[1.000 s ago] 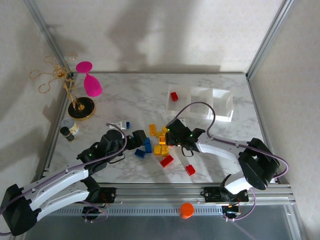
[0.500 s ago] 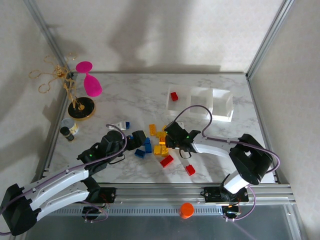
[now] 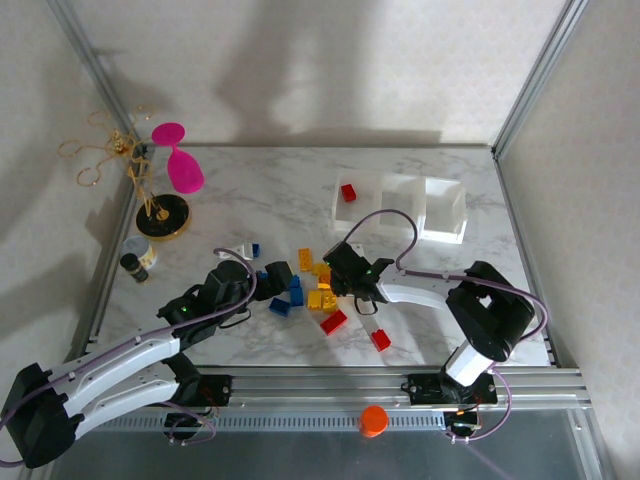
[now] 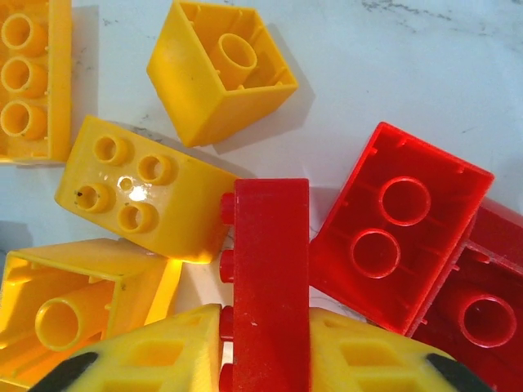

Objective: Sort the legos into containers by color
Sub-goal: Pick up the lego from the center of the table, then place the lego in the container.

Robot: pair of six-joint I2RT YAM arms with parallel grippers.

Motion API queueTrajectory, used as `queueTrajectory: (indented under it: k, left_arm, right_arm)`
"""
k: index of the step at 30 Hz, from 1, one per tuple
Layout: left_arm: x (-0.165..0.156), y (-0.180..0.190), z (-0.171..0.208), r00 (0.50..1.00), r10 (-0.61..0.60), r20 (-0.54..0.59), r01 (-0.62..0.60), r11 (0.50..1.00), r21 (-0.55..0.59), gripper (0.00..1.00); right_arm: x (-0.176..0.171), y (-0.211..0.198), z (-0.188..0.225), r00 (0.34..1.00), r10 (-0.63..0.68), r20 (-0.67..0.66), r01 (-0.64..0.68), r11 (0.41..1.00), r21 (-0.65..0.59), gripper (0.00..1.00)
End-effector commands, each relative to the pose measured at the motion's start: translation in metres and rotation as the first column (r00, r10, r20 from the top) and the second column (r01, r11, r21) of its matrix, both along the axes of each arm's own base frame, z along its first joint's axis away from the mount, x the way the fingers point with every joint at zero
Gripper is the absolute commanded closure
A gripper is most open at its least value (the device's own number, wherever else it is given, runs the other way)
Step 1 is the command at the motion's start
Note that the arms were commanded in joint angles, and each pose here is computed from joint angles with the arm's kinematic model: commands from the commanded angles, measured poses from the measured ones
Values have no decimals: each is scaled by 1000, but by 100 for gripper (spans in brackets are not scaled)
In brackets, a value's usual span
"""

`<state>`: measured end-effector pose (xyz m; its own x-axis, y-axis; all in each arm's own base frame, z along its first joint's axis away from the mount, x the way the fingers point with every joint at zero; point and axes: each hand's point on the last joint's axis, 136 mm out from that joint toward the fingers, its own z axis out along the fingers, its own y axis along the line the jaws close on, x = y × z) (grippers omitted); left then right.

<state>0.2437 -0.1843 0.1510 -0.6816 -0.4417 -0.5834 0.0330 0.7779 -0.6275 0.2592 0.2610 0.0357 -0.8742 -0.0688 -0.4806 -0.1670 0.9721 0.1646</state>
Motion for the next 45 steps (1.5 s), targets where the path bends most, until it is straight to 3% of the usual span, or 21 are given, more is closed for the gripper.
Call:
queueTrajectory:
  k: [1, 16, 25, 32, 36, 38, 45]
  left_arm:
    - [4, -4, 15, 999, -9, 36, 9, 1000, 2, 0]
    - [18, -8, 43, 995, 5, 100, -5, 1000, -1, 0]
    - [44, -9, 61, 989, 48, 137, -52, 998, 27, 0]
    - [68, -10, 56, 990, 65, 122, -72, 996, 47, 0]
    - [76, -9, 56, 989, 68, 129, -75, 996, 43, 1]
    - [78, -7, 56, 989, 72, 129, -79, 996, 45, 0]
    - [75, -4, 61, 988, 72, 139, -79, 996, 46, 0]
  right_arm:
    - [4, 2, 18, 999, -5, 42, 5, 1000, 7, 73]
    - [34, -5, 78, 984, -32, 174, 26, 999, 36, 81]
    - [119, -22, 110, 950, -120, 289, 113, 993, 39, 81]
    - [192, -31, 95, 937, -151, 316, 172, 984, -41, 81]
    - [224, -29, 90, 931, -152, 332, 184, 981, -65, 77]
    - [235, -31, 88, 930, -161, 331, 197, 977, -79, 68]
    - [223, -26, 118, 924, -135, 359, 145, 989, -1, 55]
